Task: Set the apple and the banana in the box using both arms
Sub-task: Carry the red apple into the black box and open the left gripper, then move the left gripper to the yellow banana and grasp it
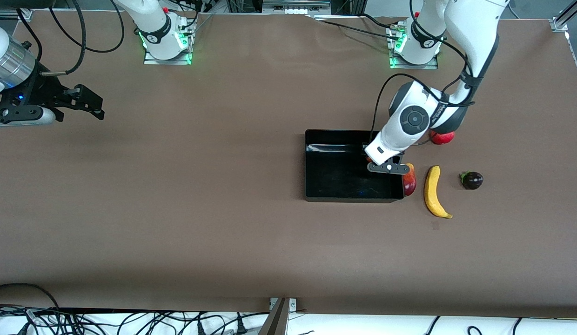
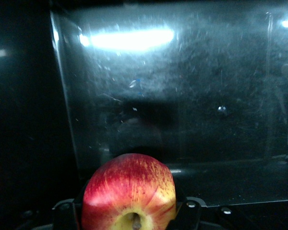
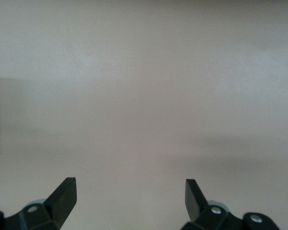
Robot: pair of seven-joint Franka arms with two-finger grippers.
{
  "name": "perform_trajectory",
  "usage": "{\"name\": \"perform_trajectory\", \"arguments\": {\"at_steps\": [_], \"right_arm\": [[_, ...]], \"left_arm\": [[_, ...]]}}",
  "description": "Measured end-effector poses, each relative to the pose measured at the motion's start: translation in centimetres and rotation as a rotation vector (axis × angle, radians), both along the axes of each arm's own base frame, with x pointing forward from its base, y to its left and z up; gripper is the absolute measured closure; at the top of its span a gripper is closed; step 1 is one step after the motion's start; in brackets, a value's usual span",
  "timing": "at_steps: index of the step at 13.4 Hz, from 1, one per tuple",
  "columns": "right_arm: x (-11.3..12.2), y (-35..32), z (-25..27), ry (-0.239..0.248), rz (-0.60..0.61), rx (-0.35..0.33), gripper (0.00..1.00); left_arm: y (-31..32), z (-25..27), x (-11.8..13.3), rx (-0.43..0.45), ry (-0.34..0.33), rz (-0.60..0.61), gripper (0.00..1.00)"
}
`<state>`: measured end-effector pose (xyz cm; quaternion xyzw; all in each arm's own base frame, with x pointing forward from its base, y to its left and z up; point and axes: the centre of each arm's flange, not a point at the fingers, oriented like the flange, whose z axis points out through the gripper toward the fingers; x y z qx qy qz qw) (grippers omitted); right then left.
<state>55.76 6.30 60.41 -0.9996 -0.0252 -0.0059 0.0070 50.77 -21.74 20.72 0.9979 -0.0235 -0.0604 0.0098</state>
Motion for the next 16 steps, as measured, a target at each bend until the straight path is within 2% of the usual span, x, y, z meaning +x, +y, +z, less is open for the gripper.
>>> {"name": "perform_trajectory", "arguments": {"at_steps": [4, 7, 9, 10, 13, 16], "right_arm": [[0.0, 0.0, 0.0, -0.001, 0.000, 0.000, 0.00], [0.0, 0.0, 0.0, 0.000, 0.000, 0.000, 0.00], [0.0, 0.0, 0.0, -0.001, 0.000, 0.000, 0.00], [0.0, 0.0, 0.0, -0.001, -0.001, 0.000, 0.00], [0.0, -0.1, 0.0, -0.001, -0.001, 0.000, 0.00], [0.0, -0.1, 0.0, -0.001, -0.002, 0.000, 0.00]], "left_arm": [[-0.5, 1.8, 0.7, -0.005, -0.035, 0.032, 0.00], [0.9, 9.2, 3.7, 0.034, -0.022, 0.065, 0.00], [3.9, 14.0, 6.4, 0.050, -0.029, 0.072, 0.00], [6.5, 14.9, 7.6, 0.052, -0.039, 0.046, 0.00], [14.9, 13.3, 10.0, 0.057, -0.060, -0.050, 0.00], [18.4, 8.5, 11.5, 0.062, -0.095, -0.048, 0.00]]}}
